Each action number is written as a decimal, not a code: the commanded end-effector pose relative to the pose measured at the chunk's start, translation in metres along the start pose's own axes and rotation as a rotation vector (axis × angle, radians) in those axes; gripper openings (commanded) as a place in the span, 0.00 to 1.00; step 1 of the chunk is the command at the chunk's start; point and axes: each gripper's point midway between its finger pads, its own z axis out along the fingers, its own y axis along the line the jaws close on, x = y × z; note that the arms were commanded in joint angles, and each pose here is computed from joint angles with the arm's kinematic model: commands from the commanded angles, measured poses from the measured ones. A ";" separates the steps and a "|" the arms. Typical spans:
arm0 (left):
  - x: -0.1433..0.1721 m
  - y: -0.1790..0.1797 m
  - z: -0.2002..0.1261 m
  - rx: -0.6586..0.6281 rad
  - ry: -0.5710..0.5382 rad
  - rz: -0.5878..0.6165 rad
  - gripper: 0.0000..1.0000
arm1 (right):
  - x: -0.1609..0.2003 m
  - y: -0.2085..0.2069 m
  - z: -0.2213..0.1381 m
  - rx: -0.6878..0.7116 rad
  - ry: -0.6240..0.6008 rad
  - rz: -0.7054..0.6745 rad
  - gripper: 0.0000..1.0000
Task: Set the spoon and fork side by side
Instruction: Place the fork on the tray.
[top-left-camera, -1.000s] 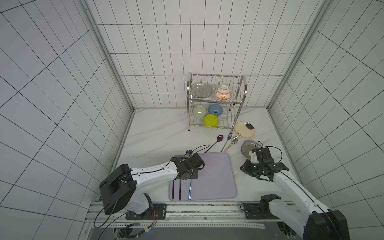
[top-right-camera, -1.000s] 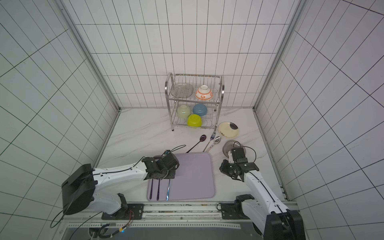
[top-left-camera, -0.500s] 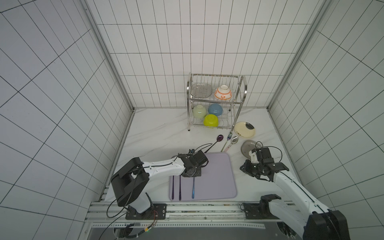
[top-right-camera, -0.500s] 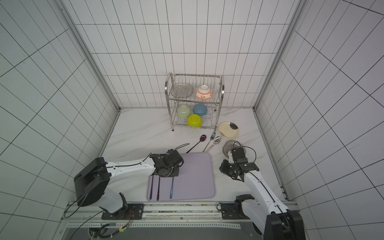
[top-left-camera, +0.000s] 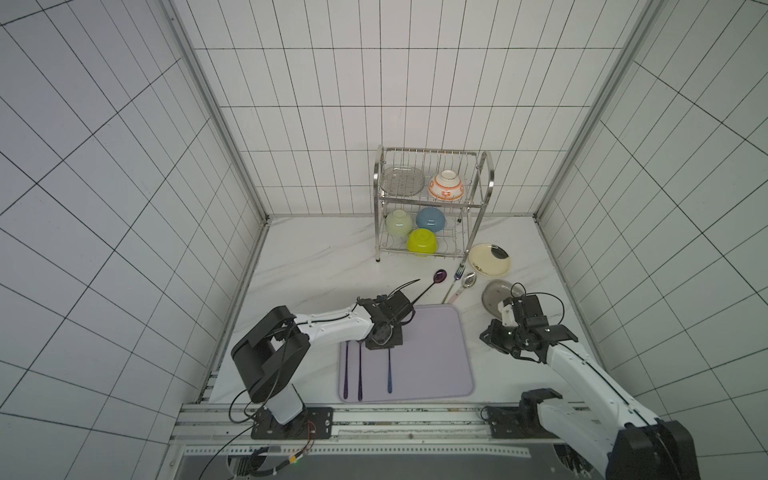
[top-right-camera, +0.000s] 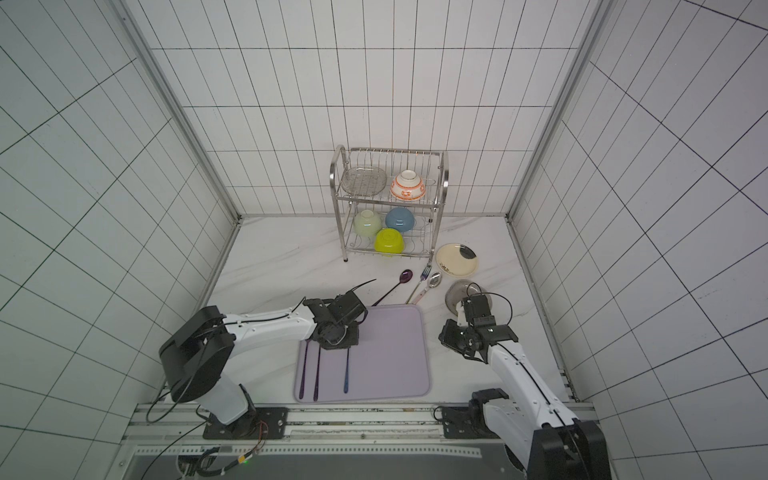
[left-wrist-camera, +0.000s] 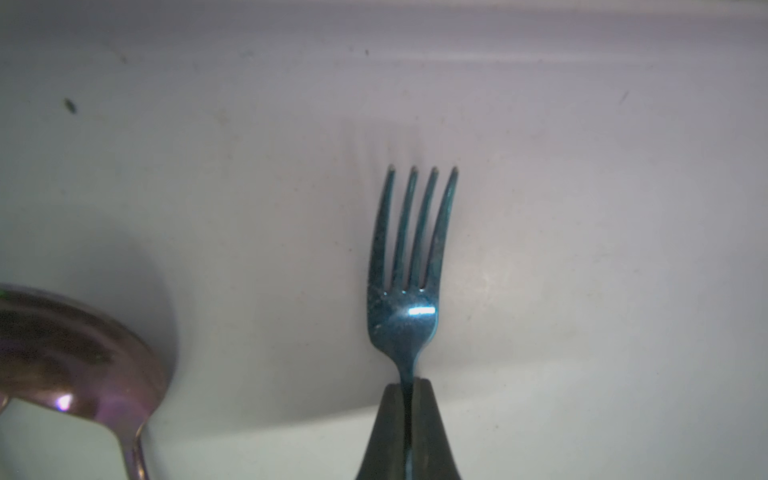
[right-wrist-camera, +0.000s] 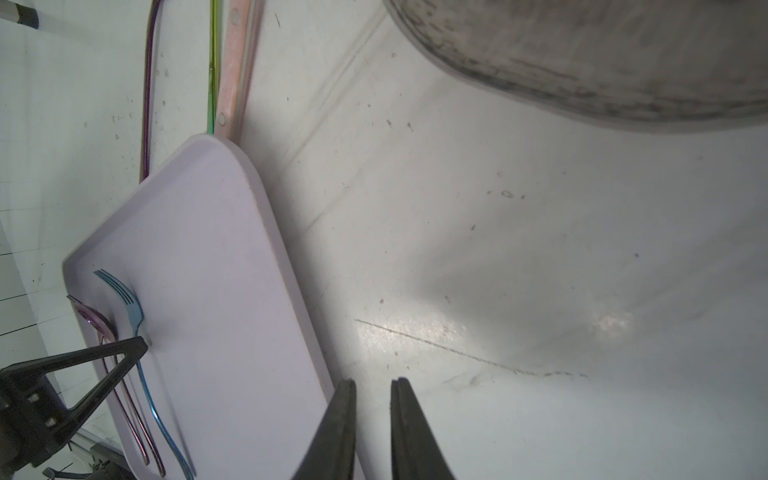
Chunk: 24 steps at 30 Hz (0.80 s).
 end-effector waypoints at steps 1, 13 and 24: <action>0.003 -0.004 0.003 0.004 0.024 -0.007 0.00 | 0.003 -0.006 0.001 0.018 0.009 0.020 0.19; 0.005 -0.007 0.007 0.014 0.039 0.004 0.02 | 0.003 -0.007 0.000 0.019 0.002 0.022 0.19; 0.014 -0.008 0.004 0.023 0.052 0.032 0.12 | 0.003 -0.007 0.001 0.021 0.004 0.027 0.19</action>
